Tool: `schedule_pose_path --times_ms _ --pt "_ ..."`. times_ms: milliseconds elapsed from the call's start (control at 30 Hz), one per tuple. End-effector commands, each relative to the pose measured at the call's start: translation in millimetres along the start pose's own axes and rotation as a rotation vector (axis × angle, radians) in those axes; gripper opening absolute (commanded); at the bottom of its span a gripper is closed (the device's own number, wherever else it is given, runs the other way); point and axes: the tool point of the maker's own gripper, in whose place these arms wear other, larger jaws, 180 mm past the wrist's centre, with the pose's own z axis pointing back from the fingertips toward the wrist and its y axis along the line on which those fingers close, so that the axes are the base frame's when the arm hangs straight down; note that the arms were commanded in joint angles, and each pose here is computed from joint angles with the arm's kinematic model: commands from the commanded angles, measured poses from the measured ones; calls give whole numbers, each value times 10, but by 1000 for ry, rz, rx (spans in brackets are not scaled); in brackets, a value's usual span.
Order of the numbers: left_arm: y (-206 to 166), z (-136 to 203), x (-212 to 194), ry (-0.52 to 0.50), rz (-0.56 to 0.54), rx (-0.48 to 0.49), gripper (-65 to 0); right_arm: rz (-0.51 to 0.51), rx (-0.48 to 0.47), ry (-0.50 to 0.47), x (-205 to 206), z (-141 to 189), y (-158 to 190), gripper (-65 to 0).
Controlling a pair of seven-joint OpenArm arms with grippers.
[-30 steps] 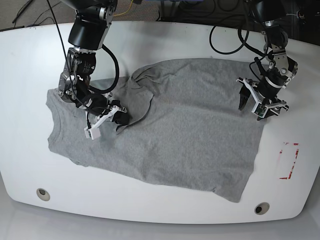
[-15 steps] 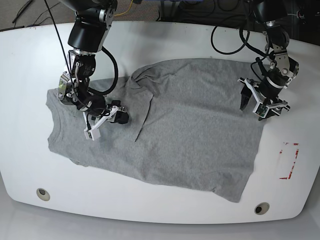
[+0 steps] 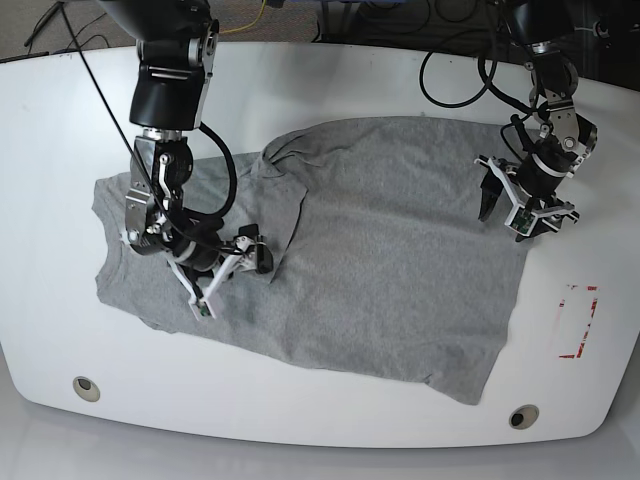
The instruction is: Layout the t-shirt on the table in an organized manner, then fold the t-shirt properly
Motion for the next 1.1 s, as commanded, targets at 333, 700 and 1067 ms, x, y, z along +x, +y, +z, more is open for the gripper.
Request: schedule_pose_path --times_ms 333,700,1067 --pt "112 20 145 -49 -8 24 -262 367 -66 -5 416 -109 218 -202" --pt "105 24 132 -47 -5 23 -262 503 -145 51 264 -302 100 -202" --pt "100 22 133 -47 -4 23 -262 401 -103 33 190 -476 -46 -202"
